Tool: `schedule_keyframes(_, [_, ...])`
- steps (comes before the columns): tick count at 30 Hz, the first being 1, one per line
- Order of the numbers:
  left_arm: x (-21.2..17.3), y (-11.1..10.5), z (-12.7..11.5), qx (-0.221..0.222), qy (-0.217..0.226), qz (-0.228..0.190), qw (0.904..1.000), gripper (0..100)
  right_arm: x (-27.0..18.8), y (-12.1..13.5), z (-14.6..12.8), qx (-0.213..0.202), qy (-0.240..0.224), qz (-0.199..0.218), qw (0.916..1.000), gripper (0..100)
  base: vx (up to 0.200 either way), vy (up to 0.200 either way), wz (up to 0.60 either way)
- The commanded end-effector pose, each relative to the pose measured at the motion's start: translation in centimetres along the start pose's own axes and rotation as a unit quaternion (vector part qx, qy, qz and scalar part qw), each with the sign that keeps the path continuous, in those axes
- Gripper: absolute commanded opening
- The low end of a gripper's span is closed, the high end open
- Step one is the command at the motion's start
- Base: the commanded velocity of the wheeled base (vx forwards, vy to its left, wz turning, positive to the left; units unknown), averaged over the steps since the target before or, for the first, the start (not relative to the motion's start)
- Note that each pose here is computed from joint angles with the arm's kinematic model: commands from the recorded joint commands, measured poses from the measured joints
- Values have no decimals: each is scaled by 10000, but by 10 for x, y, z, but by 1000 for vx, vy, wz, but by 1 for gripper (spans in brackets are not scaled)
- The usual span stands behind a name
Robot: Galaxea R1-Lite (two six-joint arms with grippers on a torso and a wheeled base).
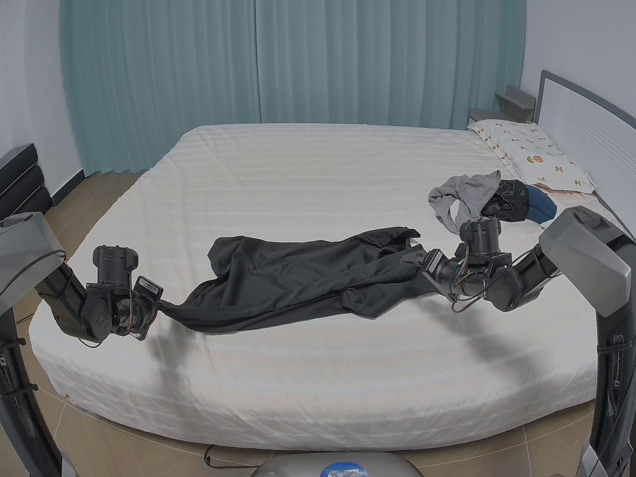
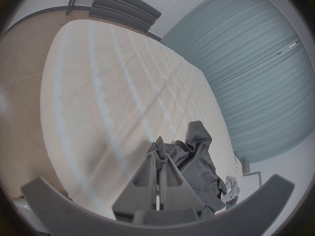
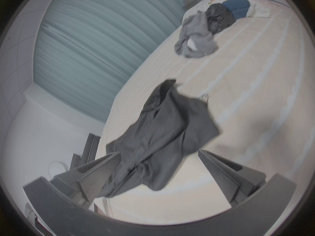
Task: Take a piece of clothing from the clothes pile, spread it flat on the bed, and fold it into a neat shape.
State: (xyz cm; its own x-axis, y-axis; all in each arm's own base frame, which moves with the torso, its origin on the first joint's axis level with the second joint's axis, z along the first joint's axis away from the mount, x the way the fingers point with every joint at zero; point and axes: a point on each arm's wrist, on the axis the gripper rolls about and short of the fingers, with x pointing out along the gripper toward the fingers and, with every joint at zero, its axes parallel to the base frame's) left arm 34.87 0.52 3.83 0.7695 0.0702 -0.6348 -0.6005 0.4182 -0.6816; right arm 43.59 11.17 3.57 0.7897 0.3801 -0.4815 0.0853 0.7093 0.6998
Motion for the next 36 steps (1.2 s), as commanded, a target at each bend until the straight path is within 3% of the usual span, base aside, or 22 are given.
schedule_keyframes(1, [-2,2,-1,0,83,-17,10000,0,6,4,-32,-106,418,-38,9991,100,0,0,0])
schedule_keyframes(6, [-1,2,-1,8,93,-13,10000,0,20,4,-53,-189,645,-58,9977,100,0,0,0])
schedule_keyframes(23, [0,2,-1,16,96,-6,10000,0,60,7,-63,-249,707,-69,9972,100,0,0,0])
schedule_keyframes(30, [0,2,-1,16,93,-13,10000,0,74,4,-68,-286,511,-203,9981,100,0,0,0])
schedule_keyframes(31, [0,2,-1,16,93,-13,10000,0,75,5,-68,-288,484,-206,9982,0,0,0,0])
schedule_keyframes(36, [0,2,0,11,87,-10,10000,0,72,8,-63,-288,399,-198,9986,0,0,0,0])
